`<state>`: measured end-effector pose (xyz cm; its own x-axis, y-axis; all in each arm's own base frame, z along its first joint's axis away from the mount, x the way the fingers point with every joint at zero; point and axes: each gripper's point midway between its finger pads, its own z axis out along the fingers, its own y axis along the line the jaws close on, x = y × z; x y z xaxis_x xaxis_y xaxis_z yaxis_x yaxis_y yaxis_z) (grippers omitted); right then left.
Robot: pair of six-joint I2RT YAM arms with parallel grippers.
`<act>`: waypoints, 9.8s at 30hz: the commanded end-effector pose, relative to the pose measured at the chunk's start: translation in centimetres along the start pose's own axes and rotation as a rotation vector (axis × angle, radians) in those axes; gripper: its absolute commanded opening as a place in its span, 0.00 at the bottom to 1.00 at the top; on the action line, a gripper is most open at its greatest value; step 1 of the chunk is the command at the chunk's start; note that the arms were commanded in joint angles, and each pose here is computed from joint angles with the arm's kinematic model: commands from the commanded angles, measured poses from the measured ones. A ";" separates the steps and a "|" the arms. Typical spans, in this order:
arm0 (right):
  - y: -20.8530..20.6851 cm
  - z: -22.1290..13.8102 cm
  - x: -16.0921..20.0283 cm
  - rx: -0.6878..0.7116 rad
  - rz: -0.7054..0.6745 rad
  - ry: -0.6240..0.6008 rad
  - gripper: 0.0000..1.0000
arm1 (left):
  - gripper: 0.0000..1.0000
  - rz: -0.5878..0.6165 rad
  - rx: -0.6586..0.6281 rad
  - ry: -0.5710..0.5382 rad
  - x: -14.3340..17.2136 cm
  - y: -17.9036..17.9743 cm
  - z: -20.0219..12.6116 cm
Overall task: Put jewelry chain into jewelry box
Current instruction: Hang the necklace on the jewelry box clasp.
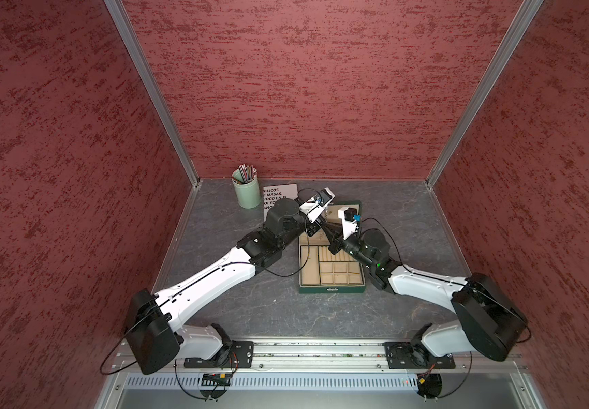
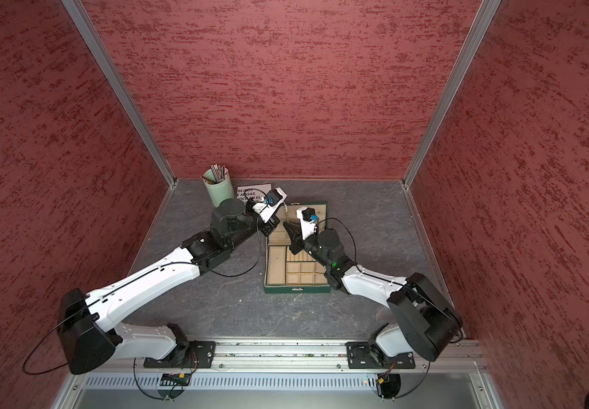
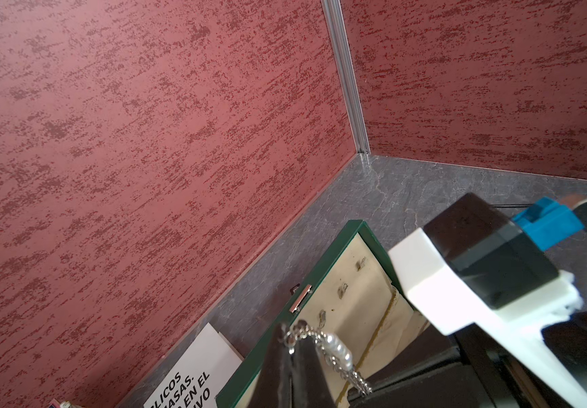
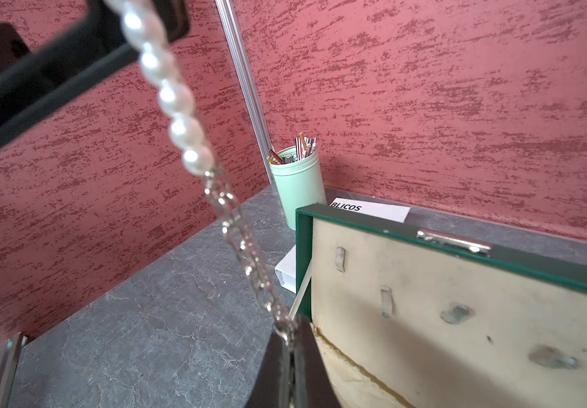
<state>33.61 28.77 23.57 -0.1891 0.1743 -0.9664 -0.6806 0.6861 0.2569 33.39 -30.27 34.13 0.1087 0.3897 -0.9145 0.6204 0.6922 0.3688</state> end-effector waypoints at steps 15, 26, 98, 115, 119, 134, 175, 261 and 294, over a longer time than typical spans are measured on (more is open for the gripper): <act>-4.9 3.5 -0.7 0.193 -0.062 -0.027 0.00 | 0.00 -0.306 -0.156 -0.028 4.3 4.7 2.6; -6.4 4.5 0.6 0.225 -0.088 -0.044 0.00 | 0.00 -0.315 -0.139 -0.041 5.0 4.4 5.4; -9.9 4.4 6.3 0.293 0.018 0.048 0.00 | 0.00 -0.371 -0.154 0.148 14.0 1.5 6.1; -10.8 4.0 6.0 0.347 0.068 0.021 0.00 | 0.00 -0.307 -0.192 0.126 11.2 3.8 7.5; -10.8 3.7 6.5 0.350 0.069 0.029 0.00 | 0.00 -0.318 -0.183 0.138 11.8 3.4 7.5; -10.8 3.5 7.1 0.346 0.088 0.043 0.00 | 0.00 -0.340 -0.163 0.189 14.2 1.9 7.8; -12.4 2.7 7.1 0.471 0.327 -0.065 0.00 | 0.00 -0.383 -0.337 0.116 13.8 3.8 8.2; -10.6 0.1 5.9 0.489 0.266 -0.005 0.49 | 0.00 -0.347 -0.273 0.190 15.6 1.2 8.3; -7.7 -4.7 4.5 0.458 -0.185 0.628 0.45 | 0.85 -1.138 0.003 0.219 10.1 10.7 6.2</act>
<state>35.75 22.05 19.99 -0.4908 -0.1906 -0.8502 -0.3903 0.9205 0.0190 45.90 -21.39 27.89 -0.5243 -0.3501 -0.7762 0.2780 0.7912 -0.5447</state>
